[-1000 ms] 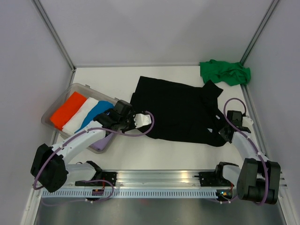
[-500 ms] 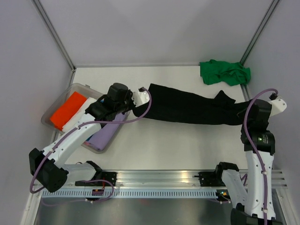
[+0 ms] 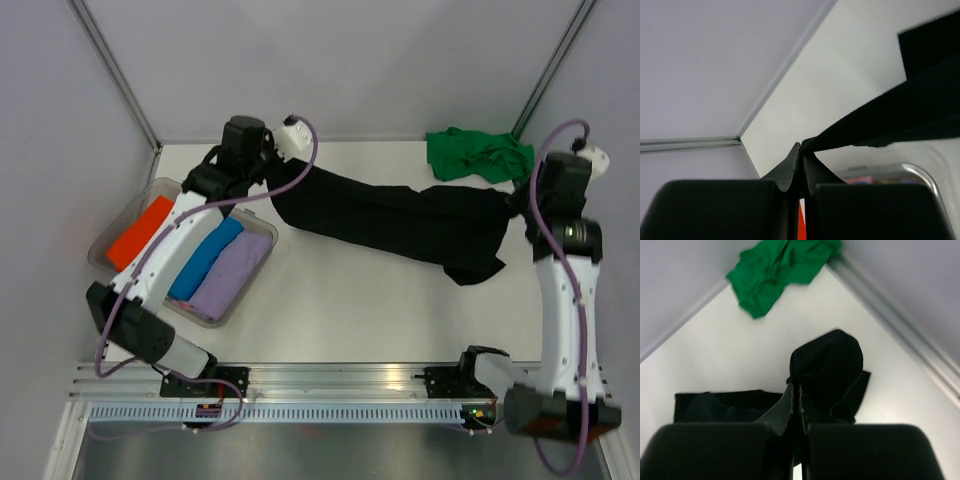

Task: Roll the t-shirts
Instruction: Flatten the tshirt

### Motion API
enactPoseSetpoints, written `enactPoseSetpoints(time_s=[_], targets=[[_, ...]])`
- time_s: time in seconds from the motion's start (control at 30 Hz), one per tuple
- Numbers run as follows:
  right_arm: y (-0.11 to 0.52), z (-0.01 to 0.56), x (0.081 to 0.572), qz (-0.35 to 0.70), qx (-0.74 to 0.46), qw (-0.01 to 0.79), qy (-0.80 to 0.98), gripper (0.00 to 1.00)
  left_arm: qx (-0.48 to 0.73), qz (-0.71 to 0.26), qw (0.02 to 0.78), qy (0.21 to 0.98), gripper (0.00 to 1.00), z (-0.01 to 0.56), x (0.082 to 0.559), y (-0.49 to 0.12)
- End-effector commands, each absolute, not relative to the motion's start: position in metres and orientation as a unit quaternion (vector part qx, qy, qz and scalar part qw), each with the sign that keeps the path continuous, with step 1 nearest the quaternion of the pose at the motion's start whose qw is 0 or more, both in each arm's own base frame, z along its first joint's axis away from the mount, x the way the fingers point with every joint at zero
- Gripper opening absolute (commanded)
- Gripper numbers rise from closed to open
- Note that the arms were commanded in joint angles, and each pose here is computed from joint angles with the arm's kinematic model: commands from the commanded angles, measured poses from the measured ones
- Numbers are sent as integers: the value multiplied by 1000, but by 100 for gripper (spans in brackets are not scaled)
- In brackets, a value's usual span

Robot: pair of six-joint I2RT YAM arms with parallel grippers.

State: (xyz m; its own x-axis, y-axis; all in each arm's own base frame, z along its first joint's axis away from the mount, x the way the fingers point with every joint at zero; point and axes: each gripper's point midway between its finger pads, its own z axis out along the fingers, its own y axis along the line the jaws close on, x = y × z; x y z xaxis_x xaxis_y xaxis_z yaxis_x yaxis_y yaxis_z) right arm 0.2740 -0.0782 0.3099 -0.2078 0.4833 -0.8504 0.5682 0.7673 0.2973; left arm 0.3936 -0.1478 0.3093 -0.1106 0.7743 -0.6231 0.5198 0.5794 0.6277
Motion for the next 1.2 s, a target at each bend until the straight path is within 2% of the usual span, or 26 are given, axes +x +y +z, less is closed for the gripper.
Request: enactPoseSetpoints(time_s=[0.0,0.03,0.07,0.1,0.13,0.2,0.27,0.33,0.37,0.4,0.47,0.5,0.57,0.6,0.63,0.67,0.73,0.77,0.83,0.87,0.97,1.1,1.17], targets=[[-58,398,371,71,285,602,742,0,356,152,537,750,2,347,450,-133],[-54,393,409,94,279,587,754,0,321,165,565,742,2,379,475,-127],[-53,415,424,107,278,601,742,0,295,169,583,738,2,398,485,-122],[-55,466,446,119,267,640,711,0,270,177,601,732,2,419,494,-113],[-55,492,452,124,260,659,695,0,240,181,637,710,2,457,504,-110],[-55,558,448,127,233,716,646,0,203,188,671,688,2,495,505,-99],[-63,585,440,113,234,749,609,0,193,183,702,660,2,526,496,-97],[-76,578,431,87,253,761,591,0,214,157,710,652,2,525,491,-108],[-79,546,432,76,262,743,611,0,224,147,707,654,2,518,490,-112],[-81,534,431,69,265,738,616,0,246,136,688,670,2,490,495,-120],[-84,508,431,62,274,727,627,0,281,110,678,670,2,473,487,-132],[-83,474,429,56,275,705,652,0,303,100,652,688,2,438,488,-139],[-81,418,418,46,283,664,690,0,335,79,640,687,2,418,474,-149],[-80,397,411,42,289,649,702,0,358,71,603,709,2,369,471,-152],[-80,375,403,36,293,635,714,1,379,65,600,701,2,356,466,-158],[-83,331,384,15,308,605,734,0,402,57,571,713,2,316,450,-160],[-88,285,359,-13,331,569,753,0,443,50,556,702,2,283,434,-168],[-88,240,337,-29,342,535,772,0,475,38,517,711,2,233,416,-174],[-89,196,316,-44,355,500,789,0,512,46,508,691,2,208,398,-178],[-86,157,299,-53,361,462,808,1,541,43,474,693,2,169,377,-182],[-87,89,263,-76,395,377,834,3,583,63,436,683,2,126,351,-182],[-90,51,240,-72,428,314,844,9,600,63,412,683,2,105,334,-175],[-92,53,240,-71,436,307,843,22,607,81,395,685,2,99,328,-164]])
